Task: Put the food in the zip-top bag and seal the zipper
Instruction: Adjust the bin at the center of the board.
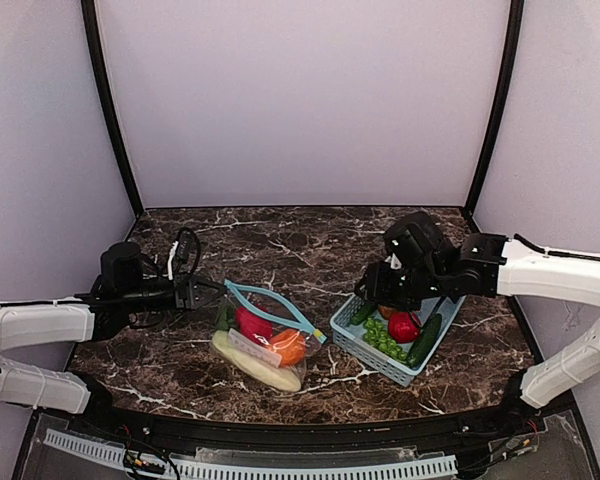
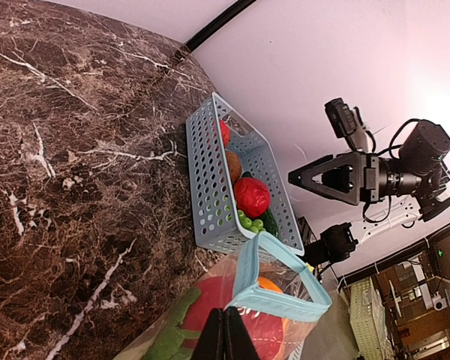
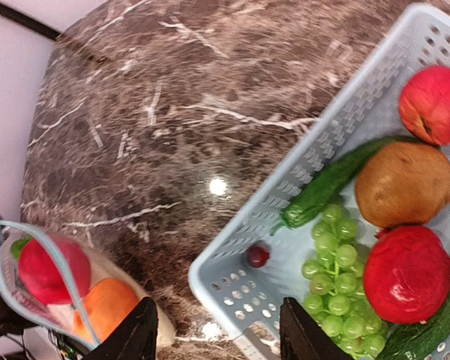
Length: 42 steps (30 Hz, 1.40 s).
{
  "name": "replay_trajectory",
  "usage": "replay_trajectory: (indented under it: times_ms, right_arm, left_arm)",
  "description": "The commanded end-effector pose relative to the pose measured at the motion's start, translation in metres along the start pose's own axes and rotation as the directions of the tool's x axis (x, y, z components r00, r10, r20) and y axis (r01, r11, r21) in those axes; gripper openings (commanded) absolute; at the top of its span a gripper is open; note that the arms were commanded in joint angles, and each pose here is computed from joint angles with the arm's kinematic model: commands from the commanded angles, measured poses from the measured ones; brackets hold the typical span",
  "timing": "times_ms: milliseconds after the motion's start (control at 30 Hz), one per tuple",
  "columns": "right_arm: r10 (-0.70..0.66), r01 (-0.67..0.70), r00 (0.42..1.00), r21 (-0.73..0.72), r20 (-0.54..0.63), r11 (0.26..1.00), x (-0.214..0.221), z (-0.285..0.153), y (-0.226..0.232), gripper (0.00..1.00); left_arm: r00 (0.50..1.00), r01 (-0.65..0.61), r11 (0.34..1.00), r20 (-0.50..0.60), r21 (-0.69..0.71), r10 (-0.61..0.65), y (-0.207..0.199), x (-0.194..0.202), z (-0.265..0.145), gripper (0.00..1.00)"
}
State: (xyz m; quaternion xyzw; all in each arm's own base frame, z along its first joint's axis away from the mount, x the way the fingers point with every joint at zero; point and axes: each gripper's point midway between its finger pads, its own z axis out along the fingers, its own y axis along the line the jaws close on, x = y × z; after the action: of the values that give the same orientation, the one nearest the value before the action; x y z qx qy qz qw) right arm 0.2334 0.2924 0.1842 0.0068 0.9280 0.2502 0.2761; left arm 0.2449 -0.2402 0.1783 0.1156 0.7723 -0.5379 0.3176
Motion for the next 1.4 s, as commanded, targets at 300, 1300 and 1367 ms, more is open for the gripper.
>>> replay_trajectory:
  times_ms: [300, 1300, 1367]
  right_arm:
    - [0.247, -0.247, 0.969, 0.118, 0.012, 0.962, 0.011, 0.057, -0.07, 0.43]
    - [0.305, -0.292, 0.952, 0.378, 0.028, 0.878, 0.017, 0.129, -0.129, 0.44]
    - [0.286, -0.273, 0.958, 0.424, 0.036, 0.863, 0.017, 0.122, -0.137, 0.41]
  left_arm:
    - [1.0, -0.012, 1.0, 0.023, 0.003, 0.012, -0.006, 0.004, -0.011, 0.01]
    - [0.998, 0.005, 1.0, 0.067, -0.02, -0.003, -0.007, 0.009, -0.025, 0.01]
    - [0.998, 0.003, 1.0, 0.069, -0.023, -0.001, -0.008, 0.009, -0.026, 0.01]
